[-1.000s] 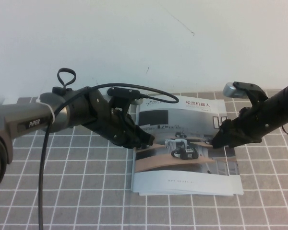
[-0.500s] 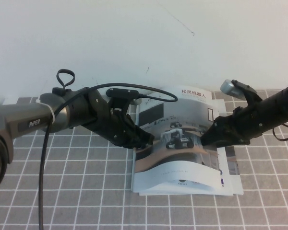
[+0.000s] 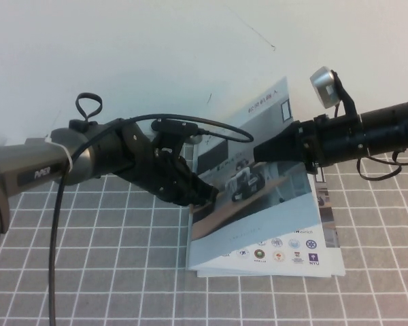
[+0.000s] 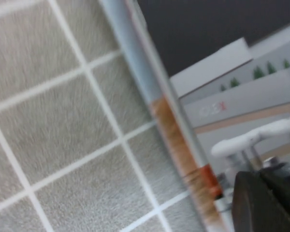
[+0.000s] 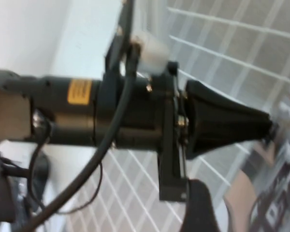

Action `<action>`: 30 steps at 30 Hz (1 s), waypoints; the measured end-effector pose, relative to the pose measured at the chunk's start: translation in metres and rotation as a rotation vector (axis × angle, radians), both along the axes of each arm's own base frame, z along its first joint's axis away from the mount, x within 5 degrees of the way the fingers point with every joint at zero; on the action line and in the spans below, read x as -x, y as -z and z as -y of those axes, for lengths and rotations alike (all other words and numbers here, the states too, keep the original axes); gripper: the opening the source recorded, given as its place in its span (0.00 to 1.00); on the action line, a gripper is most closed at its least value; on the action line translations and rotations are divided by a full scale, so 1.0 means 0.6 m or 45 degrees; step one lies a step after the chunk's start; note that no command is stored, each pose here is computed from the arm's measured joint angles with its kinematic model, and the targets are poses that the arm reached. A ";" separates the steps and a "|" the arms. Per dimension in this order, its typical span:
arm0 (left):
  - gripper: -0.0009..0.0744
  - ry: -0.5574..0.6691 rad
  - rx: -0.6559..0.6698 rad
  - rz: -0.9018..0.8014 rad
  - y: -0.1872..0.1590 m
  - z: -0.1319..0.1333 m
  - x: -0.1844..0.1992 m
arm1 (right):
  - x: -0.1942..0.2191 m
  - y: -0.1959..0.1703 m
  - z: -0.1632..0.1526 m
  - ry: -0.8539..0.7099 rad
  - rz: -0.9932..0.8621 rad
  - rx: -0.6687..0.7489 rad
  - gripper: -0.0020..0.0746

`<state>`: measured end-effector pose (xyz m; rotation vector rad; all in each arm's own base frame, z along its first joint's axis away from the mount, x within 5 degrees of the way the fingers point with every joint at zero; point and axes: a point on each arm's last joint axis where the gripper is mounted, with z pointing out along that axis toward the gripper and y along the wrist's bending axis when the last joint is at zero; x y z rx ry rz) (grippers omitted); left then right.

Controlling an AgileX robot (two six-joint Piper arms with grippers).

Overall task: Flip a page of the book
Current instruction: Open the closed book

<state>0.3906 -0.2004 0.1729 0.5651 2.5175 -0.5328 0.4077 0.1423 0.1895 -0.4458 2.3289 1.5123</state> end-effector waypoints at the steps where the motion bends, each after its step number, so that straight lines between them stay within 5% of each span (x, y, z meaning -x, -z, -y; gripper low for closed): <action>1: 0.01 0.007 0.002 0.019 -0.009 -0.001 0.002 | -0.001 -0.004 -0.001 0.003 0.003 -0.019 0.60; 8: 0.01 0.153 0.025 0.272 -0.160 -0.017 0.045 | -0.008 -0.026 -0.009 0.032 0.019 -0.165 0.60; 17: 0.01 0.678 0.013 0.541 -0.313 0.025 0.199 | -0.003 -0.034 -0.073 0.073 0.120 -0.222 0.60; 24: 0.01 0.936 -0.053 0.624 -0.310 0.096 0.269 | 0.004 -0.039 -0.107 0.070 0.216 -0.246 0.60; 30: 0.01 0.934 -0.176 0.603 -0.249 0.117 0.254 | 0.007 -0.040 -0.113 0.037 0.272 -0.249 0.60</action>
